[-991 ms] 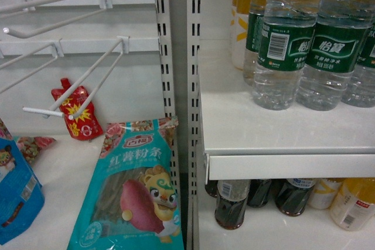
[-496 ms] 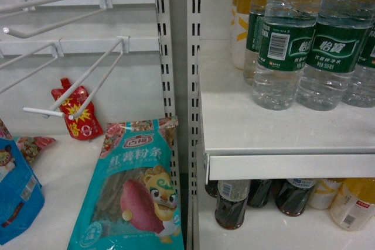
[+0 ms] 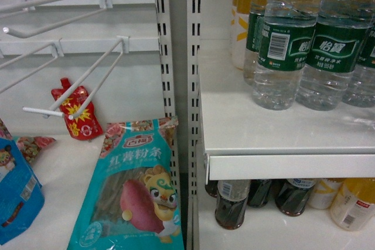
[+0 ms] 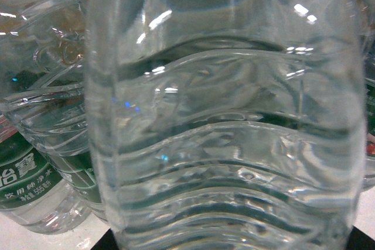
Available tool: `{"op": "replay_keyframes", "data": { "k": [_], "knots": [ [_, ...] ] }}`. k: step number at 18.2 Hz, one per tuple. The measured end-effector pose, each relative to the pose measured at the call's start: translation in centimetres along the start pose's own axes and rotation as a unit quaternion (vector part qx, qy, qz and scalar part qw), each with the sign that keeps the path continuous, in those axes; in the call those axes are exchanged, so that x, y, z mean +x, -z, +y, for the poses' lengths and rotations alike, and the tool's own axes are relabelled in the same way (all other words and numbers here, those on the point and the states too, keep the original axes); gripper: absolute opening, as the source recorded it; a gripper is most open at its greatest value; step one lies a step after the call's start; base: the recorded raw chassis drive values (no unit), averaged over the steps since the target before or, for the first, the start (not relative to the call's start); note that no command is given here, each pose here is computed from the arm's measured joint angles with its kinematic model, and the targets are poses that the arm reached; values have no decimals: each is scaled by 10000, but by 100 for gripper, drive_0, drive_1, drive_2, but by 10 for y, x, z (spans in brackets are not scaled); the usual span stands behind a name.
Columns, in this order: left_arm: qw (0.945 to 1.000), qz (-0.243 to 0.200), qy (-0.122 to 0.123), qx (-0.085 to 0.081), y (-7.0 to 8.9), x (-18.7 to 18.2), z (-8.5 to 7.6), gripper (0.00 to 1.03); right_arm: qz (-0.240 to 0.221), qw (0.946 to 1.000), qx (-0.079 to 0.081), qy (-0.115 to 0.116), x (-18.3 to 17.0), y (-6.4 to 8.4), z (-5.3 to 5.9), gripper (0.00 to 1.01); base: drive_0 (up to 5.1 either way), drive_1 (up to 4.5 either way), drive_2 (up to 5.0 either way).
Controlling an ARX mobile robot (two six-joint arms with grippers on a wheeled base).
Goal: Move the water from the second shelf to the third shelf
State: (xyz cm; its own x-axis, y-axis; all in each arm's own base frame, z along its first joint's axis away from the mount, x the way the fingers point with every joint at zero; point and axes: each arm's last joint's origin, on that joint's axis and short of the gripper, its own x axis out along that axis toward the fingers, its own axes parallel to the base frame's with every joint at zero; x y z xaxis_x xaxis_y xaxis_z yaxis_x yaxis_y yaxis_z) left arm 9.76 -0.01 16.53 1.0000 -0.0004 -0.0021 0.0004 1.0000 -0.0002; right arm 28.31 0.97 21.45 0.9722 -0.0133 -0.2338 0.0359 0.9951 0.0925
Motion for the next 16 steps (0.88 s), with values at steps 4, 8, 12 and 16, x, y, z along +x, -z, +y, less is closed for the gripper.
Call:
{"op": "replay_keyframes", "data": {
  "k": [4, 8, 12, 16],
  "knots": [
    [10000, -2, 0, 0, 0, 0, 0, 98, -59, 10000, 5, -6, 5, 0, 0, 43, 0, 0, 0],
    [10000, 0, 0, 0, 0, 0, 0, 98, -78, 10000, 52, -2, 7, 1, -2, 43, 0, 0, 0],
    [10000, -2, -2, 0, 0, 0, 0, 98, -56, 9999, 105, -5, 7, 1, -4, 65, 0, 0, 0],
    [10000, -2, -2, 0, 0, 0, 0, 98, -126, 9998, 126, -14, 7, 0, -5, 80, 0, 0, 0]
  ]
}}
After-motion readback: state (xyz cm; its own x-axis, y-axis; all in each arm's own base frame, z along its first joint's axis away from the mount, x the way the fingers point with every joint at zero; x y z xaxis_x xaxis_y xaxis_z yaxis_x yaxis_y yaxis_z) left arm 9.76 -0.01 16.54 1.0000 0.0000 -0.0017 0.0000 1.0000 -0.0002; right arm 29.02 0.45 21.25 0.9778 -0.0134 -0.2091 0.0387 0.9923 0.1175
